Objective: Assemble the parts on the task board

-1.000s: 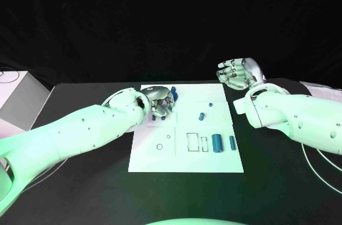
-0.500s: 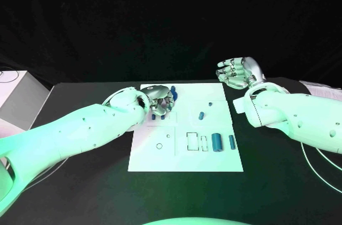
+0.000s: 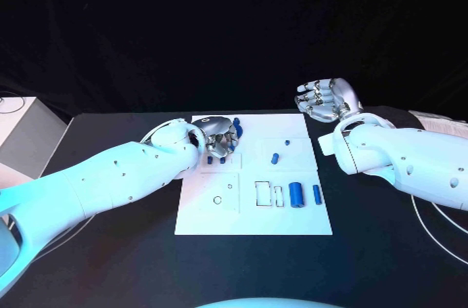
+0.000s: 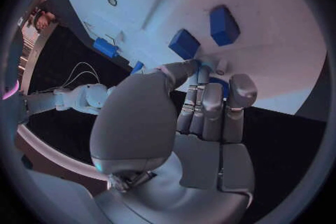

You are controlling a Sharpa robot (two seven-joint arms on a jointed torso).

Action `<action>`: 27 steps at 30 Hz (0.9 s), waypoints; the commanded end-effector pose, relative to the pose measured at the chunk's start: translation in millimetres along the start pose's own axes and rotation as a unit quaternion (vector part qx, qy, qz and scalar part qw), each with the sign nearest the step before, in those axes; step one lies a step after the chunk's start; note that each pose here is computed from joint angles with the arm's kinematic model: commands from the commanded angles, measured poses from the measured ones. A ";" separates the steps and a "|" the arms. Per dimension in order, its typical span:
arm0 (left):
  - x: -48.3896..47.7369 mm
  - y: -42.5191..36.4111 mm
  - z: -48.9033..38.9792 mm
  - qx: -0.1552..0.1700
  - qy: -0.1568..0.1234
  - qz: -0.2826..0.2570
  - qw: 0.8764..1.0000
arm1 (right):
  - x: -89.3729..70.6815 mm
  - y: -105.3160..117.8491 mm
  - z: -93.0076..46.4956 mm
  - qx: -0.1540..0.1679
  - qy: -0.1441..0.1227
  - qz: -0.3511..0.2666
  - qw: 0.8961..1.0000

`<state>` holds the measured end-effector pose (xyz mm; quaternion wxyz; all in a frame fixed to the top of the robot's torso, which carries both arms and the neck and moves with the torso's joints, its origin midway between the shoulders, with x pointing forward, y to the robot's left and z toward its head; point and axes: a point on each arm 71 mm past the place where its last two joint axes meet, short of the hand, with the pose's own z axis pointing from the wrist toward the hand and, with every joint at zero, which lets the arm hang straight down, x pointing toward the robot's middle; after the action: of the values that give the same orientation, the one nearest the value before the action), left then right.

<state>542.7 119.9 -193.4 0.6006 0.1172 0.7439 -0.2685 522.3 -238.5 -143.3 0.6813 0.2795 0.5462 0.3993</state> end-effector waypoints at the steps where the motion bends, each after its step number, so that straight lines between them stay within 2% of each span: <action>1: 5.2 0.6 0.0 -0.001 0.008 0.000 1.000 | 1.7 1.6 -0.5 -0.007 0.008 0.001 1.000; 14: -5.1 3.1 -6.8 0.021 -0.046 -0.027 0.998 | 1.8 1.2 -1.3 -0.007 0.007 0.002 1.000; 27: -29.7 5.8 -17.0 0.027 -0.075 -0.055 0.995 | 1.2 -0.1 -2.2 -0.006 0.006 0.001 1.000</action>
<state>540.3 140.0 -166.3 0.6367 0.0766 0.6998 -0.3148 520.9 -239.3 -144.8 0.6802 0.2802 0.5471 0.3994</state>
